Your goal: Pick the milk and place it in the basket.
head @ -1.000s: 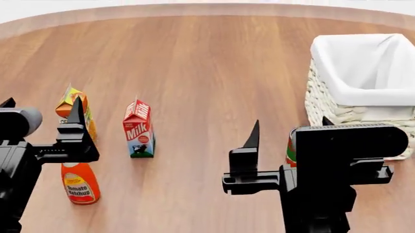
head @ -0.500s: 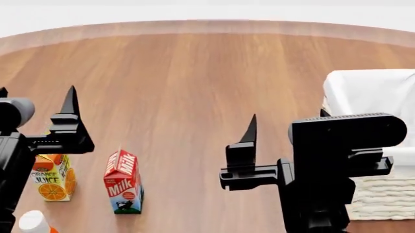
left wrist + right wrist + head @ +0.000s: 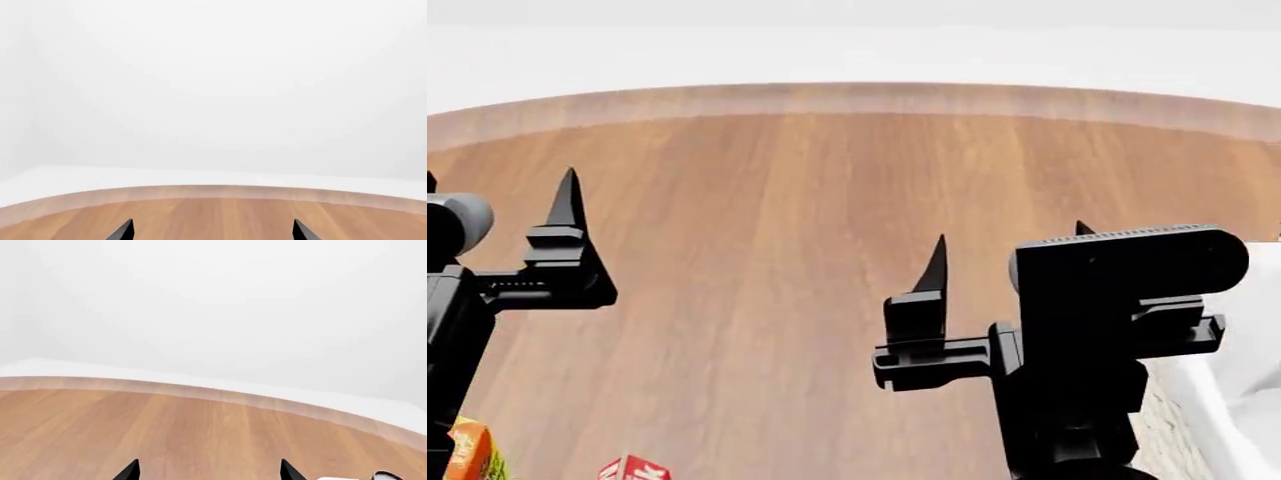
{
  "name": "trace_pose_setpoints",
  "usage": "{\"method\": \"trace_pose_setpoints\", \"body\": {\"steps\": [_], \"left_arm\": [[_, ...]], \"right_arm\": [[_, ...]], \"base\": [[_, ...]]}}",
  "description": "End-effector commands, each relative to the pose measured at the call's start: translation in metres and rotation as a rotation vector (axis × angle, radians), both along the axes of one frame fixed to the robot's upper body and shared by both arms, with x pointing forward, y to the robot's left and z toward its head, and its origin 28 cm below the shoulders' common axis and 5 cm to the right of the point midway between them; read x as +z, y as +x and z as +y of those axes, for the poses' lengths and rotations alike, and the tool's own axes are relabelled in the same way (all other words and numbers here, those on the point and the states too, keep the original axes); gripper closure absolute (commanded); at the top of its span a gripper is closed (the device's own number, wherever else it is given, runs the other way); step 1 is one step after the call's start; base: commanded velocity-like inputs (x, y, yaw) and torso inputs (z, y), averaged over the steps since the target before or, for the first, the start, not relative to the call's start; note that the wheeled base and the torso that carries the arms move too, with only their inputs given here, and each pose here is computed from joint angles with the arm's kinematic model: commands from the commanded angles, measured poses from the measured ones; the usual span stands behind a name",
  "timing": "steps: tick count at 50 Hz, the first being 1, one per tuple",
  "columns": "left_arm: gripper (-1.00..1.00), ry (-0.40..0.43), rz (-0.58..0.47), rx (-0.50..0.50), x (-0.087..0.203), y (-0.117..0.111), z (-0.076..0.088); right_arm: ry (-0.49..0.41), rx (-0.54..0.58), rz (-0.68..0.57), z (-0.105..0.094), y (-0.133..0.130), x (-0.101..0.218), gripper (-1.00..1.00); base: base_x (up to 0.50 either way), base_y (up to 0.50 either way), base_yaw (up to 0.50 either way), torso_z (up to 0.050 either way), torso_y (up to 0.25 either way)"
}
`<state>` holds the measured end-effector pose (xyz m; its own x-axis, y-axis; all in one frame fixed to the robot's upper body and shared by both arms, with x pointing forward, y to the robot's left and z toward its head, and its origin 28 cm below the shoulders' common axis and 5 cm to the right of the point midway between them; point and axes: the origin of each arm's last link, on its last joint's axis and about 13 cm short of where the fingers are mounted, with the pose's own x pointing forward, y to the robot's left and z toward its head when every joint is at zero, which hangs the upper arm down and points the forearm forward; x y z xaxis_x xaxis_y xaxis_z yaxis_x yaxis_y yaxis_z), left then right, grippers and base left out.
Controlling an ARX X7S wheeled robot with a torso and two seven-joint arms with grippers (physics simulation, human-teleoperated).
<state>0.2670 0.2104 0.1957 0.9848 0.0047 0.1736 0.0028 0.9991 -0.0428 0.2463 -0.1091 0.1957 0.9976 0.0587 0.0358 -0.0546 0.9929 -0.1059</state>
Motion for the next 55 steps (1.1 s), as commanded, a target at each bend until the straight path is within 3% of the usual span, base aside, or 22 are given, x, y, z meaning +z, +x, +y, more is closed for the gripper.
{"method": "trace_pose_setpoints", "body": {"steps": [1, 18, 25, 26, 28, 30, 31, 32, 33, 34, 36, 40, 42, 47, 49, 53, 54, 55], "left_arm": [[-1.0, 0.003, 0.001, -0.001, -0.001, 0.0, 0.0], [-1.0, 0.005, 0.0, -0.002, -0.001, 0.0, 0.0], [-1.0, 0.005, 0.001, -0.002, -0.001, 0.0, 0.001], [-1.0, 0.006, 0.001, 0.0, -0.001, 0.0, 0.001], [-1.0, 0.006, 0.0, 0.004, -0.001, 0.001, 0.002], [-1.0, 0.005, 0.0, 0.005, 0.0, 0.001, 0.002], [-1.0, 0.004, -0.002, 0.006, 0.0, 0.001, 0.003], [-1.0, 0.004, -0.002, 0.006, 0.0, 0.001, 0.003], [-1.0, 0.005, -0.003, 0.007, 0.0, 0.001, 0.003], [-1.0, 0.007, -0.005, 0.007, 0.001, 0.001, 0.003], [-1.0, 0.007, -0.005, 0.008, 0.001, 0.001, 0.003], [-1.0, 0.008, -0.006, 0.008, 0.001, 0.002, 0.003], [-1.0, 0.01, -0.006, 0.006, 0.001, 0.001, 0.002], [-1.0, 0.012, -0.006, 0.007, 0.002, 0.002, 0.003], [-1.0, 0.014, -0.004, 0.008, 0.0, 0.003, 0.003], [-1.0, 0.016, -0.004, 0.007, 0.0, 0.003, 0.002], [-1.0, 0.022, -0.005, 0.005, 0.0, 0.003, 0.002], [-1.0, 0.023, -0.005, 0.004, 0.0, 0.003, 0.002]], "right_arm": [[-0.001, 0.007, 0.004, 0.001, 0.001, -0.001, -1.0], [-0.021, 0.026, 0.01, 0.002, 0.0, -0.002, -1.0], [-0.026, 0.024, 0.131, 0.003, 0.009, -0.008, -1.0], [-0.043, 0.112, 0.142, 0.003, 0.01, -0.01, -1.0], [-0.102, 0.166, 0.2, 0.003, 0.012, -0.014, -1.0], [-0.074, 0.255, 0.226, 0.004, 0.013, -0.017, -1.0], [-0.057, 0.359, 0.264, 0.003, 0.015, -0.018, -1.0], [-0.057, 0.36, 0.264, 0.003, 0.015, -0.018, -1.0], [-0.074, 0.475, 0.367, 0.003, 0.013, -0.022, -1.0], [-0.022, 0.552, 0.352, 0.002, 0.013, -0.02, -1.0], [-0.003, 0.666, 0.417, 0.002, 0.012, -0.022, -1.0], [-0.025, 0.805, 0.513, 0.004, 0.01, -0.024, -1.0], [-0.06, 0.805, 0.511, 0.004, 0.011, -0.024, -1.0], [-0.05, 0.928, 0.529, 0.004, 0.011, -0.024, -1.0], [-0.091, 0.991, 0.543, 0.004, 0.01, -0.026, -1.0], [-0.111, 1.027, 0.573, 0.004, 0.01, -0.028, -1.0], [-0.187, 1.161, 0.689, 0.024, 0.013, -0.031, -1.0], [-0.2, 1.171, 0.705, 0.027, 0.013, -0.034, -1.0]], "base": [[0.5, 0.0, 0.0, 0.0, 0.0], [0.38, 0.0, 0.0, 0.0, 0.001], [0.0, 0.0, 0.0, 0.0, 0.0], [0.0, 0.0, 0.0, 0.0, 0.0], [0.0, 0.0, 0.0, 0.0, 0.0], [0.0, 0.0, 0.0, 0.0, 0.0], [0.0, 0.0, 0.0, 0.0, 0.0], [0.0, 0.0, 0.0, 0.0, 0.0], [0.0, 0.0, 0.0, 0.0, 0.0], [0.0, 0.0, 0.0, 0.0, 0.0], [0.0, 0.0, 0.0, 0.0, 0.0], [0.0, 0.0, 0.0, 0.0, 0.0], [0.0, 0.0, 0.0, 0.0, 0.0], [0.0, 0.0, 0.0, 0.0, 0.0], [0.0, 0.0, 0.0, 0.0, 0.0], [0.0, 0.0, 0.0, 0.0, 0.0], [0.0, 0.0, 0.0, 0.0, 0.0], [0.0, 0.0, 0.0, 0.0, 0.0]]}}
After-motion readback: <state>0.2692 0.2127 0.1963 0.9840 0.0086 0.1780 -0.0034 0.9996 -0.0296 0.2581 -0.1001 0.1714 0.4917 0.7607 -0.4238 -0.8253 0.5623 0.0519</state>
